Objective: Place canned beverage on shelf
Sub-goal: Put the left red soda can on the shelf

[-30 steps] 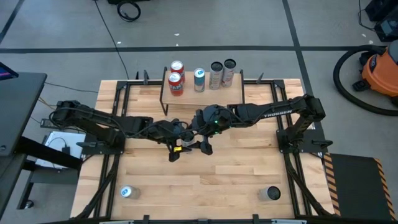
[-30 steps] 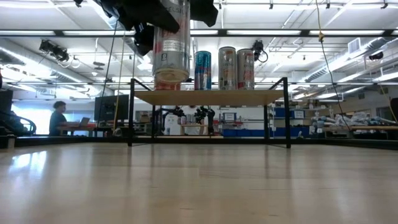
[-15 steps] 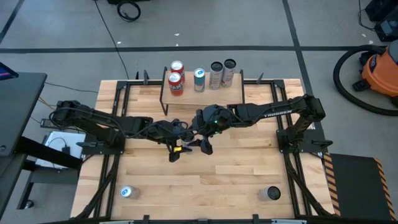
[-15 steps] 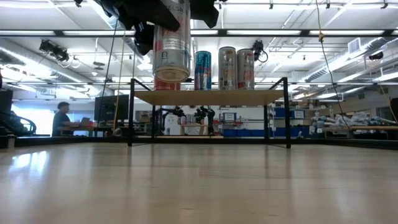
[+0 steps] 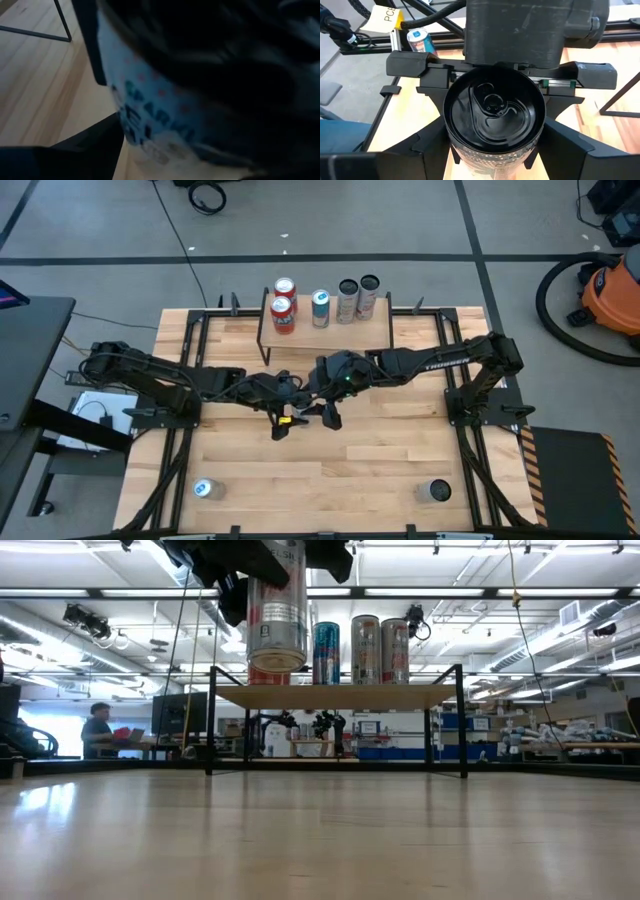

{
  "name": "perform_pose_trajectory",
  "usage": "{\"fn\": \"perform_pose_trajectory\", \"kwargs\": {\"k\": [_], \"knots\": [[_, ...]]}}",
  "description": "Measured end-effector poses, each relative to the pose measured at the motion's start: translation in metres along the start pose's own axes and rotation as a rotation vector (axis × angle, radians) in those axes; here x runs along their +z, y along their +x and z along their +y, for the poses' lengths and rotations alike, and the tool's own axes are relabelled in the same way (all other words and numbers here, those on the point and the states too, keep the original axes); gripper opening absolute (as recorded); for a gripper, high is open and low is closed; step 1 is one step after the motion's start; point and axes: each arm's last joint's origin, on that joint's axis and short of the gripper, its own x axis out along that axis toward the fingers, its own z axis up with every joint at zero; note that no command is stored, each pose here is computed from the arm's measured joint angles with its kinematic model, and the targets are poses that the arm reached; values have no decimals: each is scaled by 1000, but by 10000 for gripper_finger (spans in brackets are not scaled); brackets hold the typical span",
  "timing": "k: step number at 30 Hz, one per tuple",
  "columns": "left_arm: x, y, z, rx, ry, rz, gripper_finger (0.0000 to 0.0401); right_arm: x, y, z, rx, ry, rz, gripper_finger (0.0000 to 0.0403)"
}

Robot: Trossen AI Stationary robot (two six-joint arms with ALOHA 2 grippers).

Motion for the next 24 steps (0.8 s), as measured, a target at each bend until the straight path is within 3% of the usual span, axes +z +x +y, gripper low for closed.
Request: {"fn": "perform_pose_trajectory", "kwargs": {"k": [13,24], "knots": [[8,-17,-1,-7,12,-48,315,8,-36,5,-60,-2,-13,257],[10,-44,0,-12,20,-48,316,10,-110,4,-256,-1,-9,260]]}}
